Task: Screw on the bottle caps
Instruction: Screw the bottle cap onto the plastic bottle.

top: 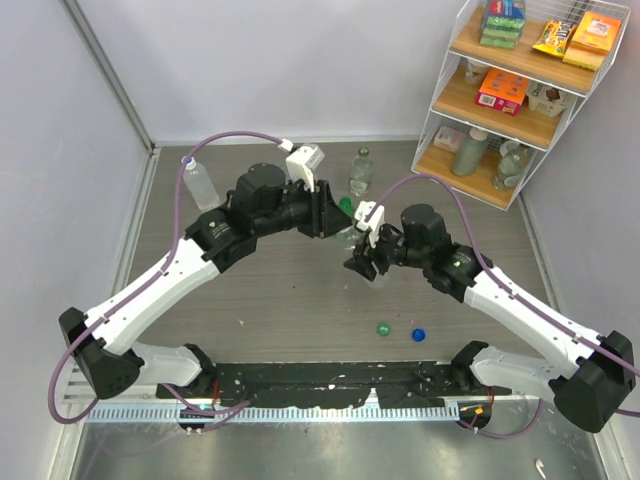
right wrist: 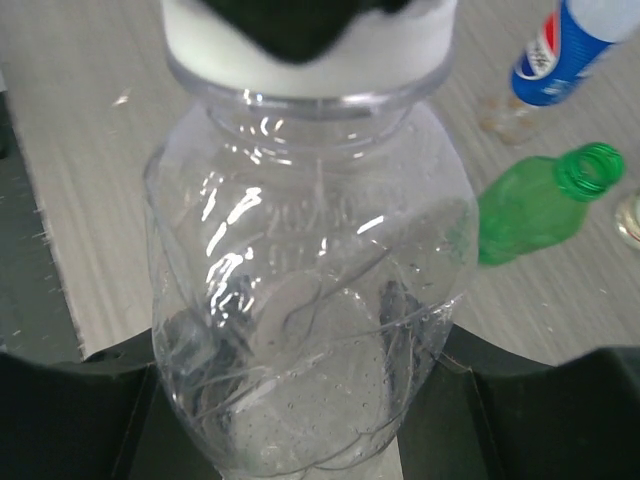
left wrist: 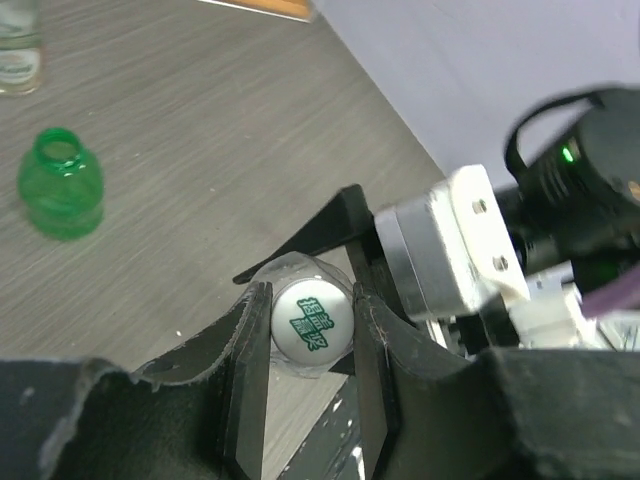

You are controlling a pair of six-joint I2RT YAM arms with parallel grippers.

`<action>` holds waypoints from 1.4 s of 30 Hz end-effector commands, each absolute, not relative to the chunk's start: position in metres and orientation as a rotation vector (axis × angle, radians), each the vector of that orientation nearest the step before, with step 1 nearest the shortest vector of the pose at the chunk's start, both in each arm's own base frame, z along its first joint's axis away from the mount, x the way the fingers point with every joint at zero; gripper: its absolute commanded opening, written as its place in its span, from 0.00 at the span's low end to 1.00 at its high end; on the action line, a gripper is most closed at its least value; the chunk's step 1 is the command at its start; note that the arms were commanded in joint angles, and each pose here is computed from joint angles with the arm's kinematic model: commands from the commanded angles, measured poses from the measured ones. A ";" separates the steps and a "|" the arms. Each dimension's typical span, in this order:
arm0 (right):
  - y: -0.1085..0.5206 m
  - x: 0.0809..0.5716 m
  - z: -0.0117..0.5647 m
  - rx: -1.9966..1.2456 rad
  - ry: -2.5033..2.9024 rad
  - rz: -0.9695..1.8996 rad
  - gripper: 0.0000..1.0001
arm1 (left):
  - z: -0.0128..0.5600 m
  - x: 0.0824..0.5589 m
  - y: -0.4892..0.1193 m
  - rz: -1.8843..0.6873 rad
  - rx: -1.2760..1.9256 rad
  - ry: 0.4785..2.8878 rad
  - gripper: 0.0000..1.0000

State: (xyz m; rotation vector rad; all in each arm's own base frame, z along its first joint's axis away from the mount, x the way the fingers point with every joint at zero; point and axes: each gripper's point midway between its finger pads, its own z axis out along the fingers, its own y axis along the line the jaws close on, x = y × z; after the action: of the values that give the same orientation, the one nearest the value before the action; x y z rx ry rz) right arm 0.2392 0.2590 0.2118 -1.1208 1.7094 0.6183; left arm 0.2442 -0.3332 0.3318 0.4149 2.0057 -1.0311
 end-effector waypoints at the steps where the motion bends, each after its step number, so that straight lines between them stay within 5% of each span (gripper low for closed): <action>1: 0.288 0.197 0.287 -1.243 1.379 0.867 0.01 | 0.344 0.185 -0.355 -1.276 0.895 1.790 0.13; 13: 0.289 0.148 0.300 -1.516 1.089 0.978 0.01 | 0.328 0.133 -0.342 -1.348 1.485 1.420 0.16; 26: 0.290 0.133 0.305 -1.608 0.967 1.026 0.01 | 0.322 0.126 -0.338 -1.340 1.638 1.295 0.30; 29: 0.289 0.134 0.305 -1.604 0.972 1.011 0.01 | 0.325 0.128 -0.338 -1.342 1.632 1.297 0.45; 35: 0.289 0.154 0.295 -1.558 1.093 0.940 0.01 | 0.343 0.139 -0.340 -1.292 1.506 1.286 0.99; 42: 0.286 0.185 0.285 -1.433 1.256 0.826 0.01 | 0.360 0.164 -0.335 -1.198 1.212 1.379 1.00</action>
State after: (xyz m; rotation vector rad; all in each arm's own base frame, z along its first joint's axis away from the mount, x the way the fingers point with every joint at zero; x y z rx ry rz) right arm 0.1619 0.2803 0.2543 -1.5433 1.2962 0.9245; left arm 0.1387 -0.3353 0.3359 1.4455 1.3394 -1.2805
